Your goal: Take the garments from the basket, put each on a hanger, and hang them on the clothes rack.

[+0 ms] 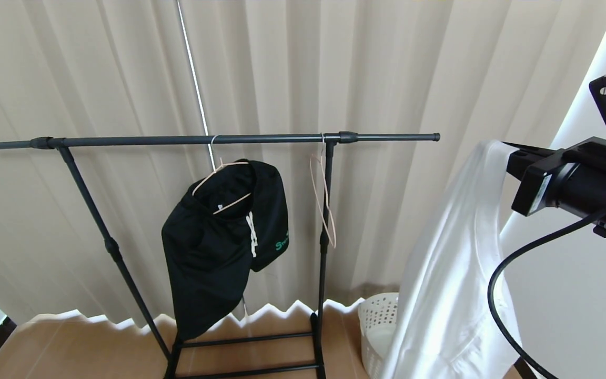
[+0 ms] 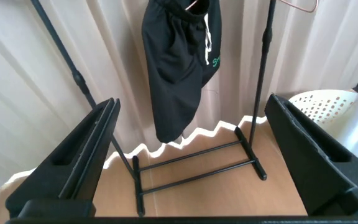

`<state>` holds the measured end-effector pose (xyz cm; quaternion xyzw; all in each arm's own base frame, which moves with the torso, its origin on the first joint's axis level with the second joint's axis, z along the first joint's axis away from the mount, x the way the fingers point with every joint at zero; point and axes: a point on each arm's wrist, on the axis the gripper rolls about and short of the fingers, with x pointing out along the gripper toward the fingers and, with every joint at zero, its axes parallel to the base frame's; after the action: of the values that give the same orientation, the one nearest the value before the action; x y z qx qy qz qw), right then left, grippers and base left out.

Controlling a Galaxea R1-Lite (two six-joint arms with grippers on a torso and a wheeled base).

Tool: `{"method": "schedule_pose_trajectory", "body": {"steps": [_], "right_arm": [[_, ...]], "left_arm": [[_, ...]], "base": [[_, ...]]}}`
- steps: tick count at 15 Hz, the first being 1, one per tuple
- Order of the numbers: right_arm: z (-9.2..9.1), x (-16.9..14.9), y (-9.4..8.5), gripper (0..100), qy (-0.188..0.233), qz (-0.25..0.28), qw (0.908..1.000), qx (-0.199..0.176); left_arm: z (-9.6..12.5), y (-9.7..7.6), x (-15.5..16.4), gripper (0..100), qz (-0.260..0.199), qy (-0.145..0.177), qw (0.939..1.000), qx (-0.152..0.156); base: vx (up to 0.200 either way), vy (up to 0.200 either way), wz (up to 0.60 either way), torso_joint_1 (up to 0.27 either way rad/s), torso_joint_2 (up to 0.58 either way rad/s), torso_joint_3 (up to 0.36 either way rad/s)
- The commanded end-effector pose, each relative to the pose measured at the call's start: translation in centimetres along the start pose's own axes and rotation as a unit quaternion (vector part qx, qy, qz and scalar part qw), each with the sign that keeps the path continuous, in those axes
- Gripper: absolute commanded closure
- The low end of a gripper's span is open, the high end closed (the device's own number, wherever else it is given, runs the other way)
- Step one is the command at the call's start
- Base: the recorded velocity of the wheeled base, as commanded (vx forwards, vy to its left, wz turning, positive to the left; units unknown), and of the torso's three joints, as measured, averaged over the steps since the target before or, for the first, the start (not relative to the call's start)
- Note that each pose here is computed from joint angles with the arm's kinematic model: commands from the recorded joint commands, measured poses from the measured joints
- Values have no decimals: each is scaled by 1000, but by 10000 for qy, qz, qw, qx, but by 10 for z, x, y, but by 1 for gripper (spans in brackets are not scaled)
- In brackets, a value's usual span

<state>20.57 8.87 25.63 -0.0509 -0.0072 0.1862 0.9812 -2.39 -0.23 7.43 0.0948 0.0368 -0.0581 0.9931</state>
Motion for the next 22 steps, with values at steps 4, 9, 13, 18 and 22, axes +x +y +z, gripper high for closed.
{"method": "schedule_pose_trajectory", "body": {"steps": [4,9,13,18,22], "right_arm": [[-13,12,-10,100,133,-223,9985,-476],[-22,31,-10,100,-92,-366,9980,-503],[-28,58,5,100,875,-1580,9822,-519],[-16,69,35,100,1822,-1231,9723,789],[-21,81,52,100,1954,-1103,9674,1177]], "left_arm": [[3,2,9,0,-141,553,9983,72],[63,13,37,0,-891,1096,9900,-18],[111,18,106,0,-1480,1984,9686,-254],[137,-71,183,0,-1668,3017,9354,-780],[162,-117,220,0,-1922,2860,9366,-633]], "base": [[0,0,300,-1,1,-1],[0,0,0,0,0,0],[0,0,0,0,0,0],[0,0,0,0,0,0],[0,0,0,0,0,0]]}}
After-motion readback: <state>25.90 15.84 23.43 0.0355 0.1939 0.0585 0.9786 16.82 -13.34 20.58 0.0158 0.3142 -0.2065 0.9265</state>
